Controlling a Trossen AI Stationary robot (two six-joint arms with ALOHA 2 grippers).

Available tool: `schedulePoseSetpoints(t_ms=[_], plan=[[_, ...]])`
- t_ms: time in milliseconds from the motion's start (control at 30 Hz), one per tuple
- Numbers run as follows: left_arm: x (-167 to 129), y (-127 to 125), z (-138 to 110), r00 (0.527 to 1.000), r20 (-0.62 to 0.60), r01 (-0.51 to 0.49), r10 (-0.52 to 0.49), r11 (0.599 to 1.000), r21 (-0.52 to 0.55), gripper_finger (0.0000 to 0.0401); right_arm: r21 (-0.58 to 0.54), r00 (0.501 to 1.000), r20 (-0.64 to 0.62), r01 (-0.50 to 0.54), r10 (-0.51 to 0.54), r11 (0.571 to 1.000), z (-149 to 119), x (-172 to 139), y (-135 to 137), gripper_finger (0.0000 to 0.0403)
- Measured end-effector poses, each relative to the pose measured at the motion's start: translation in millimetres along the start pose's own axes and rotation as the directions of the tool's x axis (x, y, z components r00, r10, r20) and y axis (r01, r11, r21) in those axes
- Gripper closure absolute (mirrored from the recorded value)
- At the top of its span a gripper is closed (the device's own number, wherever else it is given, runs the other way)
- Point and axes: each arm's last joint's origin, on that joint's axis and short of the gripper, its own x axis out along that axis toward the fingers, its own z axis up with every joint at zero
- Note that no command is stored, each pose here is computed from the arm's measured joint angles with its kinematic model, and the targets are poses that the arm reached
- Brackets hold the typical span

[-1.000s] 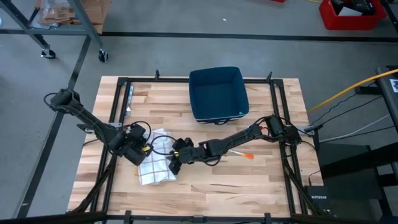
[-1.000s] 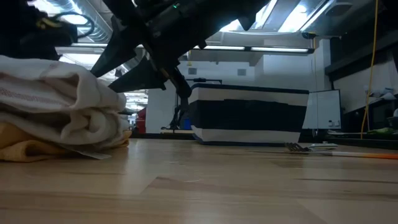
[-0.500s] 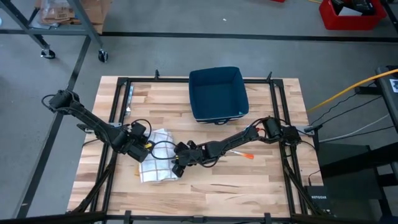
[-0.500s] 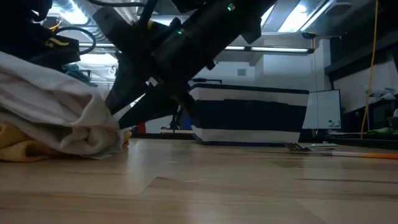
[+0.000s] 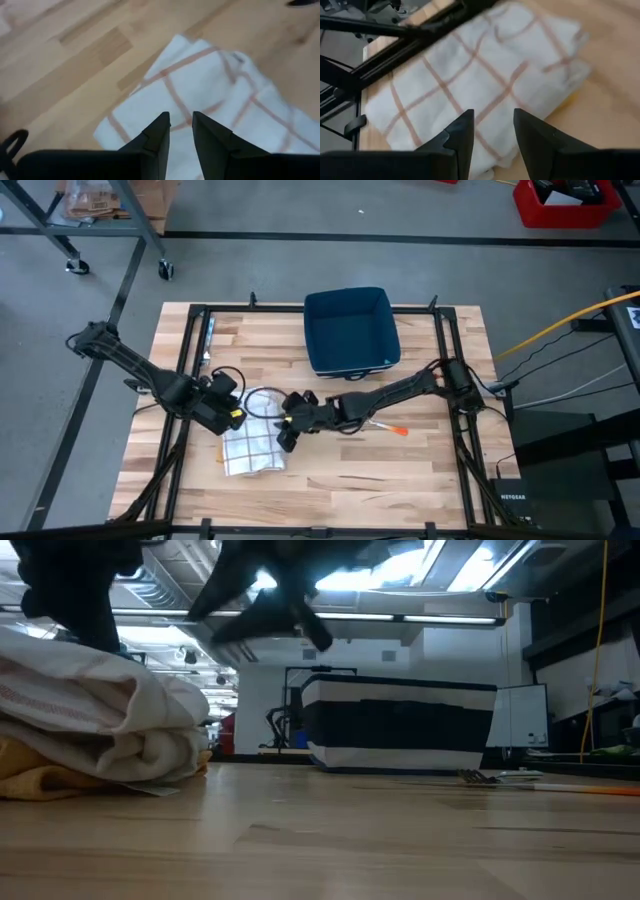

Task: Fold towel
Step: Stack the folded white patterned towel on top of the other patterned white towel, then put the stacked folded towels into the blue laundry organizer

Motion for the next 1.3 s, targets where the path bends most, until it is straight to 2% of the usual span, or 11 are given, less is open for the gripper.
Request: schedulePoseSetpoints(t_ms=[100, 267, 433, 567, 800, 933, 1067, 1200, 1300], plan=[[-8, 3, 4, 0.999, -0.017, 0.052, -0.052, 0.999, 0.016, 0.0326, -0.013, 0.999, 0.036, -0.008, 0.008, 1.000, 14, -12, 0, 0.0260], [-13, 7, 5, 0.997, -0.031, 0.077, -0.076, 0.997, 0.011, 0.0326, -0.018, 0.999, 0.024, -0.032, 0.032, 0.999, 18, -14, -1, 0.0260], [-13, 7, 5, 0.996, -0.034, 0.081, -0.076, 0.986, 0.149, 0.0323, -0.015, 0.992, -0.091, -0.084, 0.083, 0.996, 17, -12, -9, 0.0260], [-13, 8, 5, 0.997, -0.035, 0.078, -0.072, 0.974, 0.212, 0.0294, 0.005, 0.982, -0.128, -0.142, 0.142, 0.990, 21, -10, -14, 0.0260], [-13, 9, 5, 0.997, -0.040, 0.076, -0.070, 0.985, 0.158, 0.0225, 0.083, 0.969, -0.182, -0.152, 0.165, 0.985, 29, -9, -27, 0.0260], [-23, 22, 5, 0.985, -0.165, 0.062, -0.050, 0.996, 0.071, 0.0223, 0.066, 0.957, -0.252, -0.133, 0.145, 0.989, 33, -20, -33, 0.0260], [-44, 45, 7, 0.941, -0.339, 0.014, 0.009, 0.998, 0.065, 0.0235, -0.033, 0.941, -0.337, -0.045, 0.031, 0.998, 35, -50, -38, 0.0260], [-68, 67, 14, 0.939, -0.343, 0.040, -0.022, 0.998, 0.047, 0.0240, -0.106, 0.927, -0.338, 0.132, -0.161, 0.986, 45, -95, -46, 0.0260], [-87, 84, 22, 0.937, -0.327, 0.128, -0.119, 0.992, 0.006, 0.0239, -0.151, 0.915, -0.291, 0.245, -0.280, 0.958, 57, -139, -52, 0.0260]])
